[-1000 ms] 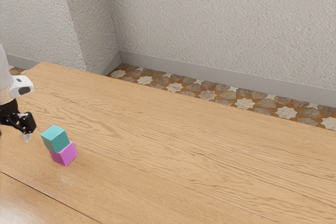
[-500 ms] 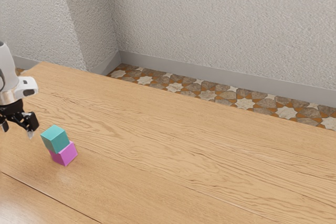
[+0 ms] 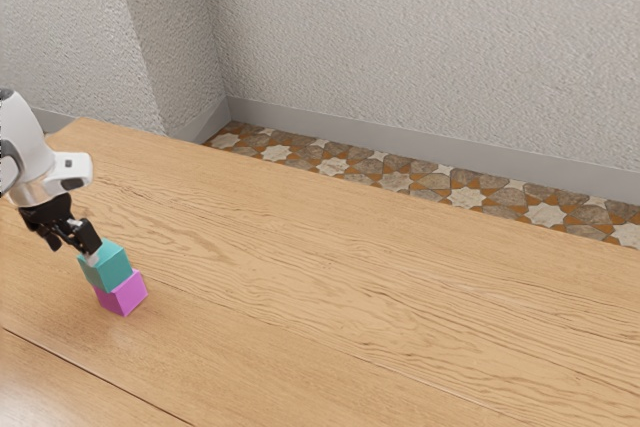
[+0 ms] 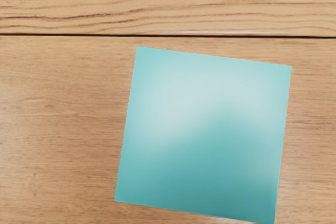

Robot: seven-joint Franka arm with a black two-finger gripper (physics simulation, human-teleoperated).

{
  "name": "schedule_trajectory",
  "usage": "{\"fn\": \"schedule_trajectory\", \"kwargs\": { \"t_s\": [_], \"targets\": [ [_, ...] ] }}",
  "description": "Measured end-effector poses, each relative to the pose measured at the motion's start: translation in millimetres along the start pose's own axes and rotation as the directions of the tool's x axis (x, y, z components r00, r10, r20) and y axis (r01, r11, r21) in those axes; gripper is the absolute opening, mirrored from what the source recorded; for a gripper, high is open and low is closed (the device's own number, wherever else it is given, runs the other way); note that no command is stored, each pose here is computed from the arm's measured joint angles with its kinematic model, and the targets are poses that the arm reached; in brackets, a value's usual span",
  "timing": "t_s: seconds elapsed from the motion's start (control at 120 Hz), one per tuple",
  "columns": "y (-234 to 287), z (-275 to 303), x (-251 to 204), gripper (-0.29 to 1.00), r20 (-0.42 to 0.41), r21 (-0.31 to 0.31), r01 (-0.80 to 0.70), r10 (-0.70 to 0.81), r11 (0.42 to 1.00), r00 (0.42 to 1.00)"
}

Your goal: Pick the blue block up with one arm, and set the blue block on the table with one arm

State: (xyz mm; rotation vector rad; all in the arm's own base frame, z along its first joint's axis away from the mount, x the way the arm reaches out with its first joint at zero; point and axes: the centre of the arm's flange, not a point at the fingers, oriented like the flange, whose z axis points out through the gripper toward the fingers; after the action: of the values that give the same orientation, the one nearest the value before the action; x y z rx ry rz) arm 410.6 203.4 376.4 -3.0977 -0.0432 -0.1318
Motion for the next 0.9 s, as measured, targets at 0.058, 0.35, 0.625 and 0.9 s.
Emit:
{"fn": "schedule_trajectory", "kwargs": {
  "t_s": [0.058, 0.35, 0.625, 0.9],
  "targets": [
    [-2.0, 5.0, 4.3, 0.70, 0.003, 0.000, -0.018, 0.018, 1.000, 1.000],
    [-7.3, 11.2, 33.9, 0.70, -0.012, -0.002, -0.088, 0.088, 0.996, 0.996],
    [1.7, 15.1, 42.4, 0.70, -0.011, -0.012, -0.126, 0.126, 0.992, 0.992],
    [3.5, 26.8, 42.3, 0.70, 0.006, -0.035, -0.122, 0.123, 0.992, 0.992]
  ]
}}
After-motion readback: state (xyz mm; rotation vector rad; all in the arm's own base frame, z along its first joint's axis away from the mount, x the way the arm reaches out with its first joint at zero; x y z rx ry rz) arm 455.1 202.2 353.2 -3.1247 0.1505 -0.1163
